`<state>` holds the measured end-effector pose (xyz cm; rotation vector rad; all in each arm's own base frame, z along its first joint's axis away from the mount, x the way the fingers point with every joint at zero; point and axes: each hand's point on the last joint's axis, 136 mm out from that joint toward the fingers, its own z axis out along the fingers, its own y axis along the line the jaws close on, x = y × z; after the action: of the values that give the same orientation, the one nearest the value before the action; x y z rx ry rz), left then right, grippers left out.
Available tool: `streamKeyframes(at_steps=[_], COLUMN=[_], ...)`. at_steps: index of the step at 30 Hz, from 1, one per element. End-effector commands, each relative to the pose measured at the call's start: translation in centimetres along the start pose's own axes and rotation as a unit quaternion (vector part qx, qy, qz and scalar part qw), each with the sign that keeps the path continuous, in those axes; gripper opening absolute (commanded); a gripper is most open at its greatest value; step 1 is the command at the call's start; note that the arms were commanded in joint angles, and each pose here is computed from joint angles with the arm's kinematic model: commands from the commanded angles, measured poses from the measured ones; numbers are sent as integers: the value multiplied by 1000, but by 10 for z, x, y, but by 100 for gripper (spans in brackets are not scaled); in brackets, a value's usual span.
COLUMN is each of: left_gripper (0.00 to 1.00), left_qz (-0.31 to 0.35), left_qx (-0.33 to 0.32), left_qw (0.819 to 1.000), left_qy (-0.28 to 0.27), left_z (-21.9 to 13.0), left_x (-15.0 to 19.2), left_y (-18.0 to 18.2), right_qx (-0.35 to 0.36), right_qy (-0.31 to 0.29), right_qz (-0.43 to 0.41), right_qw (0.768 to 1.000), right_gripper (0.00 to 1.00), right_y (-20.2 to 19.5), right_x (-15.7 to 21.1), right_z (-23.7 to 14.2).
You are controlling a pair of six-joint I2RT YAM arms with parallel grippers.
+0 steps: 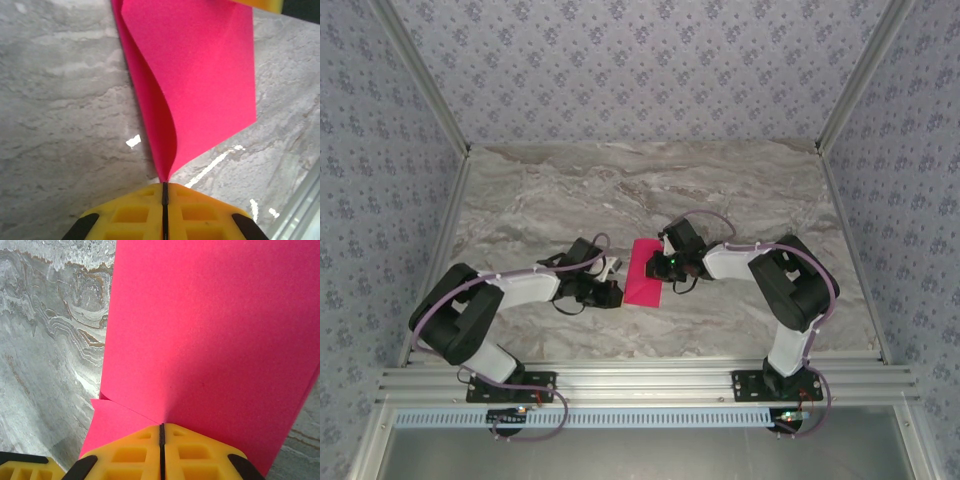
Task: Fold a paper plane with a square sheet of paper (fold left side to right side)
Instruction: Fold the triangle a second time at the center of the table.
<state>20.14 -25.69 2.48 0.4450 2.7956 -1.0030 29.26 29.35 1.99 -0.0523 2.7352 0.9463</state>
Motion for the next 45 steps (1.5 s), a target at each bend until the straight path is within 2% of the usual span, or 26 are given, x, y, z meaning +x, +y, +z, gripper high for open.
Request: streamKeyframes(at_steps=[1, 5, 10, 14, 18, 24, 32, 37, 45], left_gripper=[8, 8, 8, 10, 10, 10, 7, 6, 6], left_qz=[15, 23, 27, 31, 31, 16, 3, 0, -1], left_qx=[52, 53, 9, 46, 51, -2, -34, -39, -43], left_qw=[998, 998, 999, 998, 998, 1000, 999, 999, 998], left_qy=[-16, -18, -15, -14, -2, 10, 30, 38, 38], left_z=[-7, -7, -14, -13, -4, 13, 24, 26, 26], left_x=[-20, -25, -19, -19, -21, -20, -6, 2, 4], left_y=[-29, -32, -18, -31, -30, -3, 18, 23, 25], right_qx=[47, 46, 45, 45, 45, 38, -27, -52, -64], right_qy=[20, 21, 19, 20, 21, 17, -33, -21, 24], right_qz=[11, 10, 10, 9, 9, 6, -34, -55, -72], right_qw=[999, 999, 999, 999, 999, 999, 999, 997, 995], right_gripper=[10, 10, 10, 10, 10, 10, 11, 9, 9], right_y=[-26, -25, -24, -23, -23, -19, 15, 29, 46], right_x=[13, 13, 12, 11, 11, 9, -8, 5, 34], right_z=[7, 7, 6, 7, 7, 6, -18, -28, -7])
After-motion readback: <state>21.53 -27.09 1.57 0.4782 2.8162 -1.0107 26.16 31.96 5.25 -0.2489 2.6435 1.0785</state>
